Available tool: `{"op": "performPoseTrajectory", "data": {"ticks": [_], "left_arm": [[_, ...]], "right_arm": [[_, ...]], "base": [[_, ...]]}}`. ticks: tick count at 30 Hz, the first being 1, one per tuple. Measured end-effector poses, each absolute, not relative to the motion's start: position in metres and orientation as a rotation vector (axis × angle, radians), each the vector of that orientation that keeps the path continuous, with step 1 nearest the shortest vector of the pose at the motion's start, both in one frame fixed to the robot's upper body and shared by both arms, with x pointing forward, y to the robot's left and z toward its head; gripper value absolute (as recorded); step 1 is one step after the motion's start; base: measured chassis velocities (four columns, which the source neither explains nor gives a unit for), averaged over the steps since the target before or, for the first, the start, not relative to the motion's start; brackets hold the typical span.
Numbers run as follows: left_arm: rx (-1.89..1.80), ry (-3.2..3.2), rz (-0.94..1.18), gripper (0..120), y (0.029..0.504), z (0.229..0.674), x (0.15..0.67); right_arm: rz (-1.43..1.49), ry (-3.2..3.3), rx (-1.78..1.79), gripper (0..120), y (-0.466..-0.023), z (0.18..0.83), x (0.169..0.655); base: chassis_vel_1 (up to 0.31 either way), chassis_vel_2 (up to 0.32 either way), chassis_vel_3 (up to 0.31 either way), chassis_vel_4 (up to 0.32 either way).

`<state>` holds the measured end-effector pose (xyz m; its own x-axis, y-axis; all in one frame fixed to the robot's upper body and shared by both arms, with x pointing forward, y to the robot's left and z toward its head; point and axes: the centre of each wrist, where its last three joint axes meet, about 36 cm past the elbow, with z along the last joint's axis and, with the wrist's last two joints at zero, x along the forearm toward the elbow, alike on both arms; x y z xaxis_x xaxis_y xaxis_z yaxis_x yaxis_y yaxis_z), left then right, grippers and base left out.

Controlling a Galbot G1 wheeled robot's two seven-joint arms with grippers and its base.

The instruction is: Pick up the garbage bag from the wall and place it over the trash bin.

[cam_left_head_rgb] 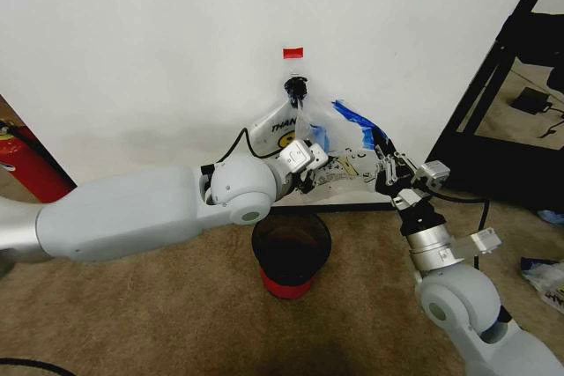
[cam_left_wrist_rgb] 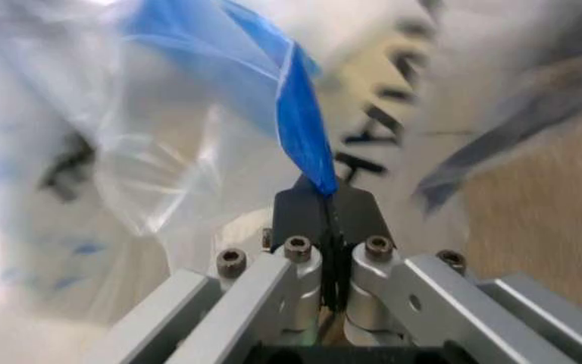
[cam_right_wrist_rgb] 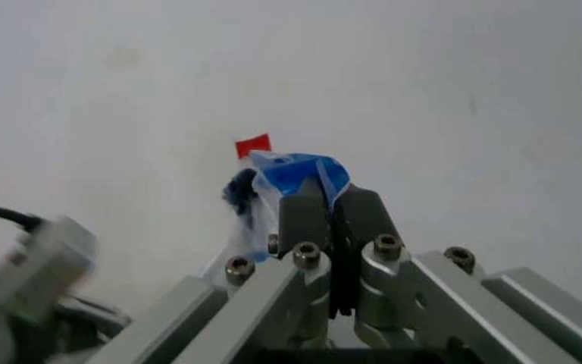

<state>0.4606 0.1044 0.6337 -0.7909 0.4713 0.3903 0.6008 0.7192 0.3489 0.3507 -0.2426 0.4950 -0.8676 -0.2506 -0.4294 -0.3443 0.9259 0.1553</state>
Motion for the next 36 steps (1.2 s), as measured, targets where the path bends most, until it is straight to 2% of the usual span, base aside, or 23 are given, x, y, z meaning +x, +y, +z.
{"op": "performPoseTrajectory", "data": {"ticks": [6,11,15,16,22,27,36], "left_arm": [[-0.755,-2.795,-0.519,0,0.134,0.634,0.442],[-0.751,-2.894,-0.403,0,0.138,0.619,0.434],[-0.754,-2.985,-0.149,0,0.133,0.606,0.431],[-0.754,-2.985,-0.149,0,0.133,0.606,0.431],[-0.626,-3.058,0.372,0,0.143,0.589,0.412],[-0.583,-3.048,0.514,0,0.157,0.579,0.385],[-0.584,-3.020,0.584,0,0.164,0.566,0.339]], "right_arm": [[0.348,2.687,-0.367,0,-0.243,0.484,0.347],[0.340,2.693,-0.335,0,-0.241,0.476,0.345],[0.381,2.689,-0.307,0,-0.234,0.475,0.344],[0.381,2.689,-0.307,0,-0.234,0.475,0.344],[0.602,2.687,-0.220,0,-0.217,0.484,0.332],[0.678,2.695,-0.186,0,-0.212,0.487,0.318],[0.659,2.695,-0.187,0,-0.211,0.491,0.290]], "base": [[0.000,0.000,0.000,0.000],[0.000,0.000,0.000,0.000],[0.000,0.000,0.000,0.000],[0.000,0.000,0.000,0.000],[0.000,0.000,0.000,0.000],[0.000,0.000,0.000,0.000],[0.000,0.000,0.000,0.000]]}}
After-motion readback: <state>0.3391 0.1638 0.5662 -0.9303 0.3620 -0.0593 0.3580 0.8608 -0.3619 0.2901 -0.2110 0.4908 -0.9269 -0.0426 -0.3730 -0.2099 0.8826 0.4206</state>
